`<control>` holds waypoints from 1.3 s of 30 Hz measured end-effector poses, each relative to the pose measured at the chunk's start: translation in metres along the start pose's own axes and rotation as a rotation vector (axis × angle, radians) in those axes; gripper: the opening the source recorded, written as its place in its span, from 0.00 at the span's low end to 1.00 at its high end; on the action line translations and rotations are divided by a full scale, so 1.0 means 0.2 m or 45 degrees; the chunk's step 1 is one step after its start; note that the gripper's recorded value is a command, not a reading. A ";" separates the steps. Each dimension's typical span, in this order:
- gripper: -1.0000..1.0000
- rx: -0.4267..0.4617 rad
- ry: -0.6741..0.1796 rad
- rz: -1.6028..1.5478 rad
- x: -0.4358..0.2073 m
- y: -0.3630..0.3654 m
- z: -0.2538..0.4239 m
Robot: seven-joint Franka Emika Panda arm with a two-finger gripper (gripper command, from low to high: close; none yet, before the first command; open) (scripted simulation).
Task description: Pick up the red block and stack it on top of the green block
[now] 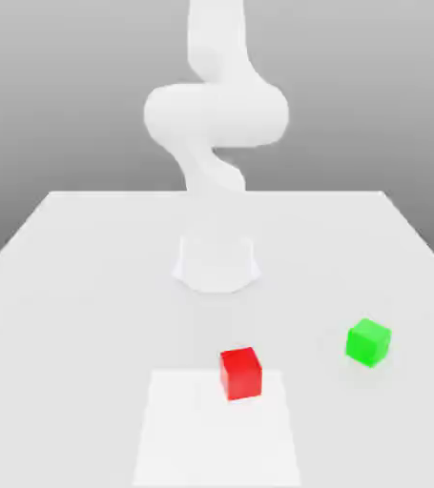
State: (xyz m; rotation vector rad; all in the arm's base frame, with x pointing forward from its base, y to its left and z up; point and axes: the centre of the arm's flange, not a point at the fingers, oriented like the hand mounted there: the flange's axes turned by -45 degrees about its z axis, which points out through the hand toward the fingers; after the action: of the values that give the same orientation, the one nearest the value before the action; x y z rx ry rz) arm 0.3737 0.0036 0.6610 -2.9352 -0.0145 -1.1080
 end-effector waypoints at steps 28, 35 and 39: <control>0.00 0.103 -0.915 -0.273 -1.85 -0.16 1.82; 0.00 0.102 -0.916 -0.274 -1.77 -0.16 1.74; 0.00 0.102 -0.916 -0.274 -1.66 -0.16 1.62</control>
State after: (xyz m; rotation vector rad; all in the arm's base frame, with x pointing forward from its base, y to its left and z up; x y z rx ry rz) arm 0.3371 0.0350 0.1986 -3.1204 -0.3678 0.0004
